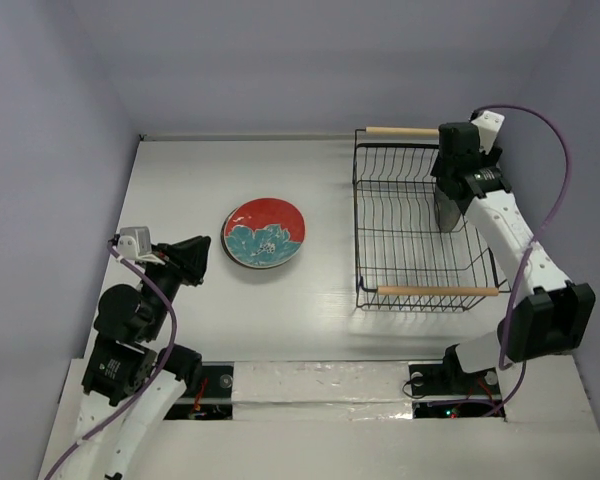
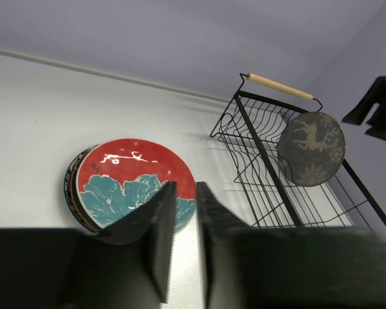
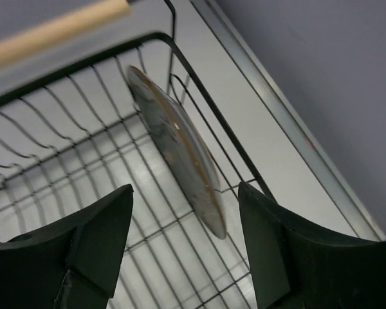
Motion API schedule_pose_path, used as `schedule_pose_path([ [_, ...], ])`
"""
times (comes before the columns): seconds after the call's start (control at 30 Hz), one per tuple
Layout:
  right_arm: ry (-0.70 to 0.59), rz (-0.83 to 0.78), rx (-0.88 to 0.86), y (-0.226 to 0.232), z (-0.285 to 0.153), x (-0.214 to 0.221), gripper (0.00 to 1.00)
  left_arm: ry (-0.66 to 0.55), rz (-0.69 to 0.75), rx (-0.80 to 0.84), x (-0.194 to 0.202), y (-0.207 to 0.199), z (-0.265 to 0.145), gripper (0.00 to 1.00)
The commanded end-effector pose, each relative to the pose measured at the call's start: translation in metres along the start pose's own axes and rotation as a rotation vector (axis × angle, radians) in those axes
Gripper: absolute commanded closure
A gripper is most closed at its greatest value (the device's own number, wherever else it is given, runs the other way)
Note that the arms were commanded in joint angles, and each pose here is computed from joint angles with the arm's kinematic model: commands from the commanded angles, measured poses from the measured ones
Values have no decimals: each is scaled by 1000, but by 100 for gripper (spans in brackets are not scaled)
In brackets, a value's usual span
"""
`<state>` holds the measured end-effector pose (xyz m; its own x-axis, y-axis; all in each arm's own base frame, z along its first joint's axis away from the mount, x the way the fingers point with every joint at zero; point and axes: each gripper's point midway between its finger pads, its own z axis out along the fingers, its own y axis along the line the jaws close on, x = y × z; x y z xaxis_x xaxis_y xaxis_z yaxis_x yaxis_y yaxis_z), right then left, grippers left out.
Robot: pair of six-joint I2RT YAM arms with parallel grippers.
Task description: Unload the plates from the dish rack
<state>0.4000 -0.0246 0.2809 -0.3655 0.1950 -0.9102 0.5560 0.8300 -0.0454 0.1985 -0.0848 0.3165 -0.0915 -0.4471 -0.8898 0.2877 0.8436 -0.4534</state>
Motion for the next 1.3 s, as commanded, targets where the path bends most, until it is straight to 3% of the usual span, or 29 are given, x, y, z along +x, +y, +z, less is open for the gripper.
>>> schedule_pose_path([
  [0.0, 71, -88, 88, -24, 22, 17, 28, -58, -6, 44, -15, -10, -5, 78],
  [0.1, 110, -115, 49, -16, 32, 30, 30, -67, -5, 45, -16, -10, -7, 68],
  [0.23, 160, -142, 101, -19, 56, 44, 37, -71, -8, 52, -17, -12, -9, 64],
  [0.43, 203, -207, 113, -10, 75, 59, 63, -72, -10, 60, -18, -13, -11, 62],
  [0.47, 204, -215, 120, -12, 76, 60, 73, -77, -11, 60, -19, -14, -11, 62],
  [0.67, 164, -245, 162, -32, 59, 44, 97, -72, -12, 66, -18, -15, -11, 61],
  [1.07, -30, -89, 88, -49, -17, -40, 100, -59, -11, 57, -15, -13, -9, 58],
  [1.27, -182, 89, -190, -18, -84, -88, 100, -55, -14, 49, -14, -12, -7, 52],
])
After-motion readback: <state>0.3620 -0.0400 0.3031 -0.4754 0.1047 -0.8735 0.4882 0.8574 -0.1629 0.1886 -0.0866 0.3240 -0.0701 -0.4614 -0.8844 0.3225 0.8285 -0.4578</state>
